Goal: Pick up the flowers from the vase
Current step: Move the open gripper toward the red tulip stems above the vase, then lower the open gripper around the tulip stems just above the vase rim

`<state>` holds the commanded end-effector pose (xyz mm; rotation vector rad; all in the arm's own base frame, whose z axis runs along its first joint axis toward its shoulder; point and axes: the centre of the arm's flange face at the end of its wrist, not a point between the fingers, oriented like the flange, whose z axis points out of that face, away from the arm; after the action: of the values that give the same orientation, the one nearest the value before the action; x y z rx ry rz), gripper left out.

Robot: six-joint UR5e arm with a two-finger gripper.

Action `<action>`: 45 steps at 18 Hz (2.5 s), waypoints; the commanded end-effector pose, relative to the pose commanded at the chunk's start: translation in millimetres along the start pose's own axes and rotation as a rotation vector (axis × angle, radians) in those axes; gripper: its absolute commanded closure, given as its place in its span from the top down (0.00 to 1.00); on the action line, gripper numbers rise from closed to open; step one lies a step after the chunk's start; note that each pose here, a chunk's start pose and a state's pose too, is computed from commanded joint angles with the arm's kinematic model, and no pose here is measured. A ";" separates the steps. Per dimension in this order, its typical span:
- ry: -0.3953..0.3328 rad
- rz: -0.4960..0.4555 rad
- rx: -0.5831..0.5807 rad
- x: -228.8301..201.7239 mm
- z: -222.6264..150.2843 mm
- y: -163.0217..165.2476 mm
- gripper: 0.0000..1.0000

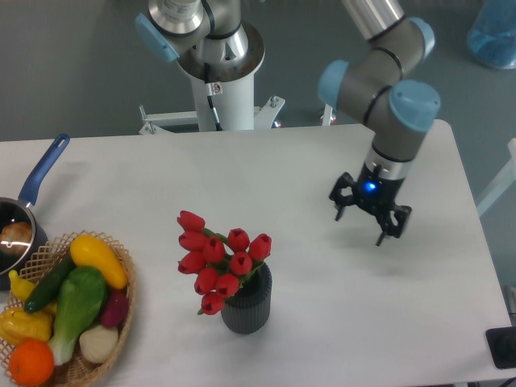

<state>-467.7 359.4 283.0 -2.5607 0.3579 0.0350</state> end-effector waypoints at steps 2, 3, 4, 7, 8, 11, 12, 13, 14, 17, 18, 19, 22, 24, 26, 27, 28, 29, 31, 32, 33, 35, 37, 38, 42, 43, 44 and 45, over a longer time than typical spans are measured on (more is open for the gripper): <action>0.013 0.010 0.052 13.4 -0.3 -12.7 1.00; 0.016 0.012 0.076 17.4 -1.0 -17.8 1.00; 0.030 0.015 0.118 22.9 1.9 -25.2 1.00; 0.046 0.013 0.293 29.5 -7.3 -45.8 1.00; 0.049 0.019 0.330 32.1 -10.8 -53.3 1.00; 0.078 0.033 0.398 42.7 -8.3 -74.1 1.00; 0.087 0.024 0.418 44.1 -7.4 -77.7 1.00; 0.096 0.024 0.438 46.7 -6.4 -82.8 1.00; 0.104 0.029 0.457 48.8 -6.0 -88.1 1.00; 0.119 0.042 0.472 53.6 -1.0 -96.6 1.00; 0.120 0.043 0.473 53.5 -0.3 -96.4 1.00; 0.121 0.040 0.491 52.4 -2.2 -96.9 1.00; 0.129 0.031 0.554 51.9 -6.2 -99.3 1.00; 0.134 0.031 0.564 53.1 -6.0 -101.4 1.00; 0.139 0.031 0.576 54.1 -5.8 -102.7 1.00; 0.139 0.032 0.582 53.8 -6.7 -103.5 1.00; 0.141 0.033 0.590 54.4 -6.8 -104.8 1.00; 0.143 0.034 0.595 54.9 -6.7 -105.8 1.00; 0.156 0.012 0.596 54.4 -2.4 -105.5 1.00; 0.161 0.007 0.601 50.2 3.5 -103.4 1.00; 0.164 0.003 0.604 45.4 7.3 -101.4 1.00; 0.157 0.000 0.607 36.8 8.8 -96.6 1.00; 0.157 -0.006 0.609 29.4 10.9 -96.0 1.00; 0.155 -0.004 0.611 27.5 9.6 -97.2 1.00; 0.177 -0.011 0.614 30.1 17.7 -103.3 1.00; 0.182 -0.005 0.614 30.8 20.2 -106.7 1.00; 0.191 -0.001 0.623 28.2 25.0 -110.2 1.00; 0.193 -0.003 0.635 25.4 25.8 -111.0 1.00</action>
<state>-413.0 457.1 316.2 -1.9376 0.3671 -0.2848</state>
